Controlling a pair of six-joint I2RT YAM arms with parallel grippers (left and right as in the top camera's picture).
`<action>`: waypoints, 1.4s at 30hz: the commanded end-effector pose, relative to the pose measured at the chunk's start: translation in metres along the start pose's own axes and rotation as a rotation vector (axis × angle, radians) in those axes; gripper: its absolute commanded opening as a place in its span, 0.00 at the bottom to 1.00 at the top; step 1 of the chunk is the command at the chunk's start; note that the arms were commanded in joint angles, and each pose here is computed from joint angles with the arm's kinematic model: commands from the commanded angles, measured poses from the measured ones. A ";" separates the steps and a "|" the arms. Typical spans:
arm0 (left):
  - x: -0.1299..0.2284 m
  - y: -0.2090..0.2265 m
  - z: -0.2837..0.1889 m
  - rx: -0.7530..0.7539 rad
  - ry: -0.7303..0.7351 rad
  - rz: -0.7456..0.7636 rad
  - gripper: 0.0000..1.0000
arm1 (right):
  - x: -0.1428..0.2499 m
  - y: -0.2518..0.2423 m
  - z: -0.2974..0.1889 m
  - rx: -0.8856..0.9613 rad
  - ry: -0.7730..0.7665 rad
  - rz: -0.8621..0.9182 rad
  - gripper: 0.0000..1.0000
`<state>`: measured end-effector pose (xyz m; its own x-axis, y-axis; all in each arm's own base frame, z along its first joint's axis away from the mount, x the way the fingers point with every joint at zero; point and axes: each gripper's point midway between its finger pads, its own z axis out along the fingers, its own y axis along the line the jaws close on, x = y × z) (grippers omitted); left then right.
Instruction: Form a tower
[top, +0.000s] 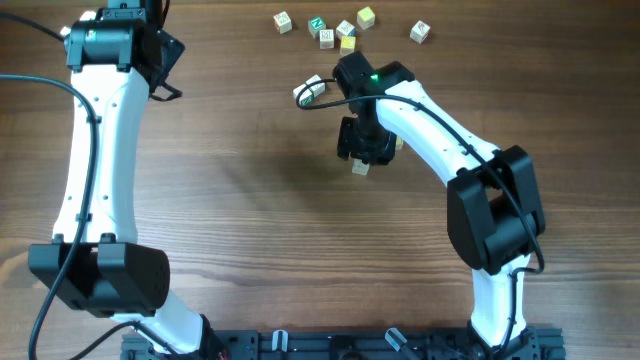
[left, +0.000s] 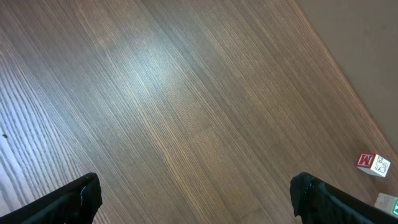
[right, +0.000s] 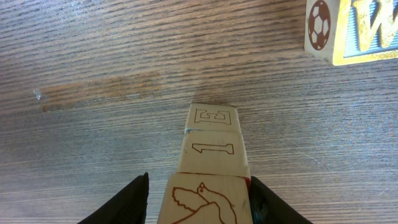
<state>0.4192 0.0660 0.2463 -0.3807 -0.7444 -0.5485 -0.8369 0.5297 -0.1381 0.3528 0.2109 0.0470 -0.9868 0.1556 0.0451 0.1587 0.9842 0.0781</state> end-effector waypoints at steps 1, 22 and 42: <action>-0.004 0.002 0.003 -0.022 -0.019 0.014 1.00 | 0.005 -0.001 0.011 0.011 0.036 -0.002 0.50; -0.004 0.002 0.003 -0.022 -0.019 0.014 1.00 | 0.005 -0.002 0.011 0.012 0.037 -0.002 0.41; -0.004 0.002 0.003 -0.022 -0.019 0.014 1.00 | 0.007 -0.007 0.011 0.024 0.052 0.006 0.38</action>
<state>0.4193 0.0660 0.2463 -0.3805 -0.7444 -0.5487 -0.8368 0.5297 -0.1384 0.3484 0.2080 0.0468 -0.9861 0.1539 0.0620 0.1579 0.9853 0.0650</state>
